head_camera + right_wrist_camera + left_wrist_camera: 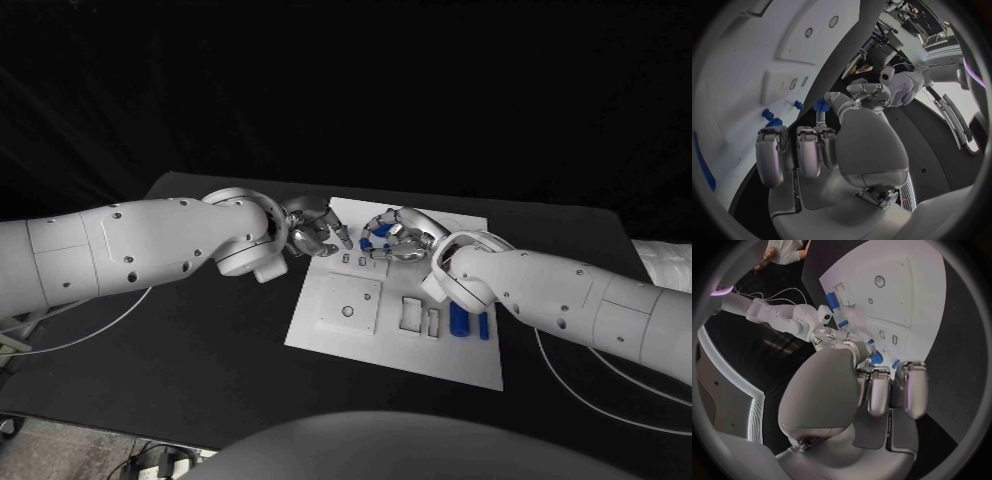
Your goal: Assemble the parts on the task board
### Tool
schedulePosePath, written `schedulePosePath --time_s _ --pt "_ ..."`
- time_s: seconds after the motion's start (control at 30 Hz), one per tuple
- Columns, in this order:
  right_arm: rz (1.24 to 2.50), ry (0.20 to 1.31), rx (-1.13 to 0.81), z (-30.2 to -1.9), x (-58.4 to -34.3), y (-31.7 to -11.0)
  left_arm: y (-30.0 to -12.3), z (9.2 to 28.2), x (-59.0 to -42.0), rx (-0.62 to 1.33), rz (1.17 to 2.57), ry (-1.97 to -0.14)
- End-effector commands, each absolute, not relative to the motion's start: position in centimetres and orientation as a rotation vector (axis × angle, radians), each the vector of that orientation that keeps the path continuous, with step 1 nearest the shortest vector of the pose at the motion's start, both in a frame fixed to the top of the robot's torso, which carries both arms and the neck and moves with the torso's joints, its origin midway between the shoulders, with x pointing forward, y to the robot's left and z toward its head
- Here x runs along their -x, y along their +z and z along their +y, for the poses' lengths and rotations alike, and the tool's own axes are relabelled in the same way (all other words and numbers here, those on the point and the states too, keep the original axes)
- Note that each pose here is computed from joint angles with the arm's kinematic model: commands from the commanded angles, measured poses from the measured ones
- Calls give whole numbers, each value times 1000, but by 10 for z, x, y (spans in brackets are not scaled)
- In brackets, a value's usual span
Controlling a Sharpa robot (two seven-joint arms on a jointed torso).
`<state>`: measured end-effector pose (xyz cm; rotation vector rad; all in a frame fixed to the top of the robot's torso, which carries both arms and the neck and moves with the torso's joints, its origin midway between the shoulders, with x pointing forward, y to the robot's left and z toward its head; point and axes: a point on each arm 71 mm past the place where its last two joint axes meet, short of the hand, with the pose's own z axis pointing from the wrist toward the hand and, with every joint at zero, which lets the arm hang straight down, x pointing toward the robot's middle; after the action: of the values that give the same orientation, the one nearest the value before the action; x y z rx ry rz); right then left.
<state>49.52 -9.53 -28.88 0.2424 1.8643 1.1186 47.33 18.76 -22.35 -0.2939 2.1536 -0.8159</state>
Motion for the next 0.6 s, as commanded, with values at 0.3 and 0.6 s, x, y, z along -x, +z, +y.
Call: schedulePosePath --time_s 0.3,0.6 --pt "1872 1152 -224 -90 -492 -288 -229 174 -477 214 2192 -795" --pt "1893 1148 -214 -88 -491 -289 -231 169 -478 199 2196 -802"
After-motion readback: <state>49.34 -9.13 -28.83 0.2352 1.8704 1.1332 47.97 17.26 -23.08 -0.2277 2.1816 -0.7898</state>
